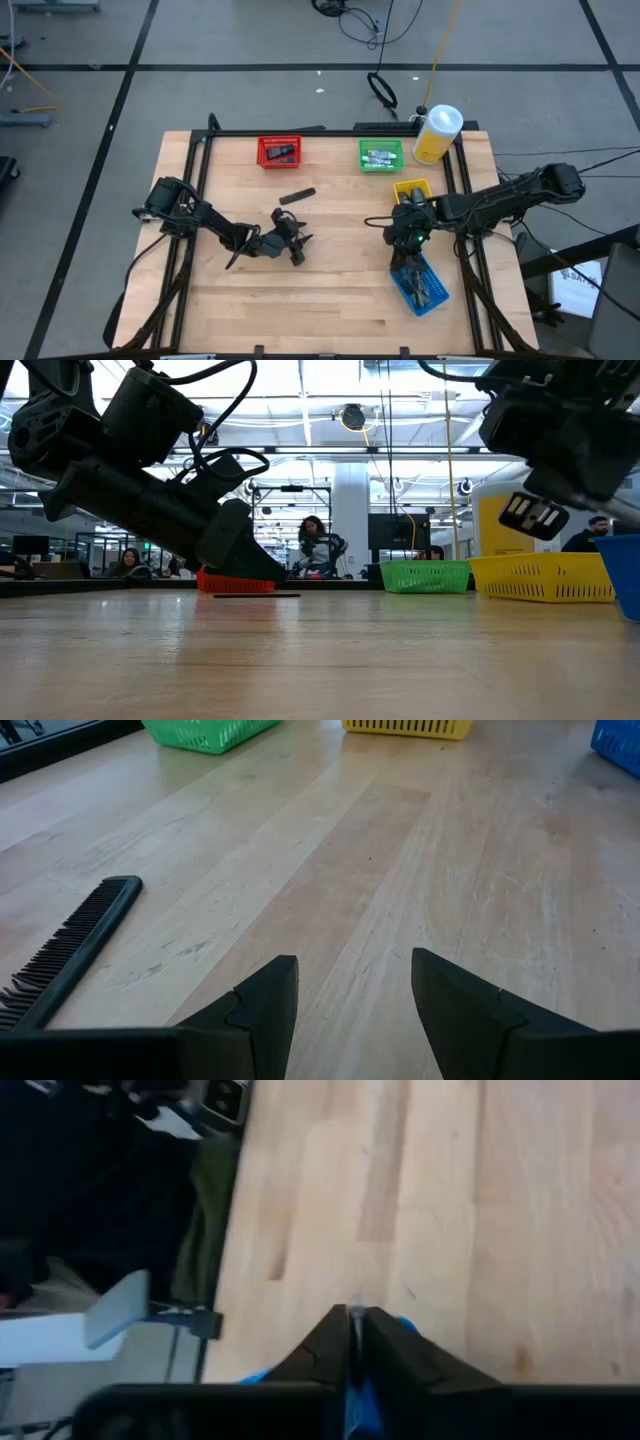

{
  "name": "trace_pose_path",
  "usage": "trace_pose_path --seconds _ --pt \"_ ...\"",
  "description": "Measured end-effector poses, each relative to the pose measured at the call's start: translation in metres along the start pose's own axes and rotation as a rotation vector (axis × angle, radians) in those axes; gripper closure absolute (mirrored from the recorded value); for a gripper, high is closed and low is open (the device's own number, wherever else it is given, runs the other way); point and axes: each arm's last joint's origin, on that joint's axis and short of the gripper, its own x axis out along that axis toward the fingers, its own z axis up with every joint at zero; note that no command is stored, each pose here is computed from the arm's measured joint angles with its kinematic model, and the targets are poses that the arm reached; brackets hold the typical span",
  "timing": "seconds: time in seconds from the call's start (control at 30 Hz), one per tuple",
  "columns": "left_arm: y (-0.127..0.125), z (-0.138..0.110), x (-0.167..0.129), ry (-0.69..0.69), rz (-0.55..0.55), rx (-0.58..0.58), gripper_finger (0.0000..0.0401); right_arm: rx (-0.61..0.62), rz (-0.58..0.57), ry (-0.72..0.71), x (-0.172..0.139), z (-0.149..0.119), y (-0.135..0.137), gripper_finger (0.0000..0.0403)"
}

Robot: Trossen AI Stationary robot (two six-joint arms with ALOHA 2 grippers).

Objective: Pick & Place Travel size toiletries
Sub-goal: Put the black comb into the blue bin

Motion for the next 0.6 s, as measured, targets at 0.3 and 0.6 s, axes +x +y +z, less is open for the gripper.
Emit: trace_pose_path --seconds 0.3,0.6 --pt "0.0 0.0 0.0 0.0 0.0 -0.001 0.0206 0.191 0.158 -0.012 -0.018 0.004 0.02 0.0393" --pt "0.0 0.0 0.0 0.0 0.0 -0.001 0.0205 0.277 0.069 0.028 -0.019 -0.005 0.019 0.0393"
